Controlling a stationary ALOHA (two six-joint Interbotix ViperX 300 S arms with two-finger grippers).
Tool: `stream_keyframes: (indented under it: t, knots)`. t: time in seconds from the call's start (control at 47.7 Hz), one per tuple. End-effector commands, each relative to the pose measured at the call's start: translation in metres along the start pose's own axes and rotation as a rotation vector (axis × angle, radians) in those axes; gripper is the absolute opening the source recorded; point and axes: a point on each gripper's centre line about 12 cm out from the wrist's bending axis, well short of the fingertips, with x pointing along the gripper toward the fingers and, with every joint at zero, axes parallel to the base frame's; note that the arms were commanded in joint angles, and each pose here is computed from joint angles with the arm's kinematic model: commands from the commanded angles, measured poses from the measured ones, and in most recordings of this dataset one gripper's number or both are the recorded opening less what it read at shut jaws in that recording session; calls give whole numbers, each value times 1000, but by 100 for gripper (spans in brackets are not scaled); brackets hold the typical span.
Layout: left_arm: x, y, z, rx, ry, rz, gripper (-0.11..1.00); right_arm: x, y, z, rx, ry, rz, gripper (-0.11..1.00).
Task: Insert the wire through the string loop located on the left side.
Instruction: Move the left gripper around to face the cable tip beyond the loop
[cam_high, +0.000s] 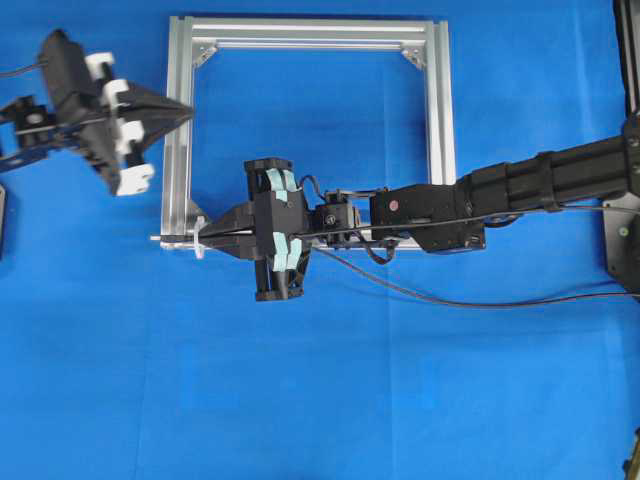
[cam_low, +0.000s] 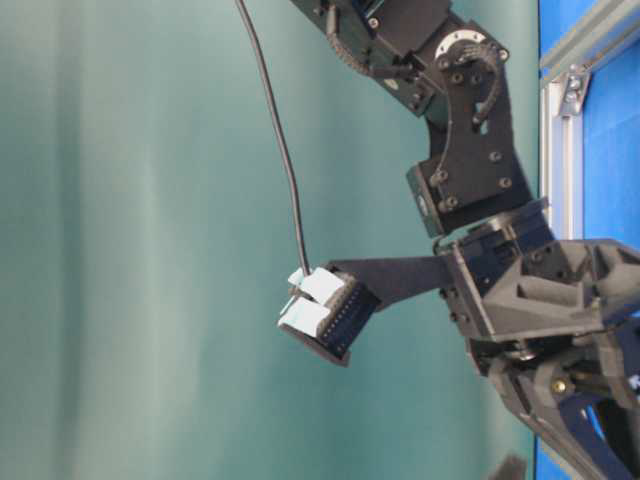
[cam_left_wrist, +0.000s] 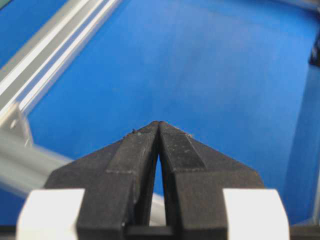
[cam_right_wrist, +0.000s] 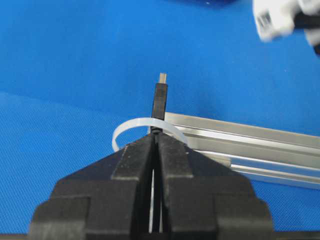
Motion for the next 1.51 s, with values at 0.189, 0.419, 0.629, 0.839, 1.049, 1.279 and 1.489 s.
stream_keyframes:
  t: [0.189, 0.419, 0.629, 0.839, 1.049, 1.279, 1.489]
  knots:
    - [-27, 3, -2, -6, -5, 5, 0, -2, 1, 19, 2, -46, 1, 0]
    - [-27, -10, -4, 7, 40, -49, 0, -2, 0, 19, 2, -46, 0, 0]
    - [-38, -46, -2, 53, 15, -203, 0, -2, 0, 19, 2, -45, 0, 0]
    - [-56, -82, -1, 96, -12, -371, 0, -2, -1, 19, 3, -46, -2, 0]
    - [-59, -91, -3, 110, -8, -411, 0, -2, -1, 19, 3, -46, -3, 0]
    - [-56, -92, -4, 112, 8, -410, 0, -2, -1, 18, 3, -43, -3, 0]
    - [-54, -92, -6, 116, 29, -406, 1, -2, -2, 18, 4, -45, -5, 0]
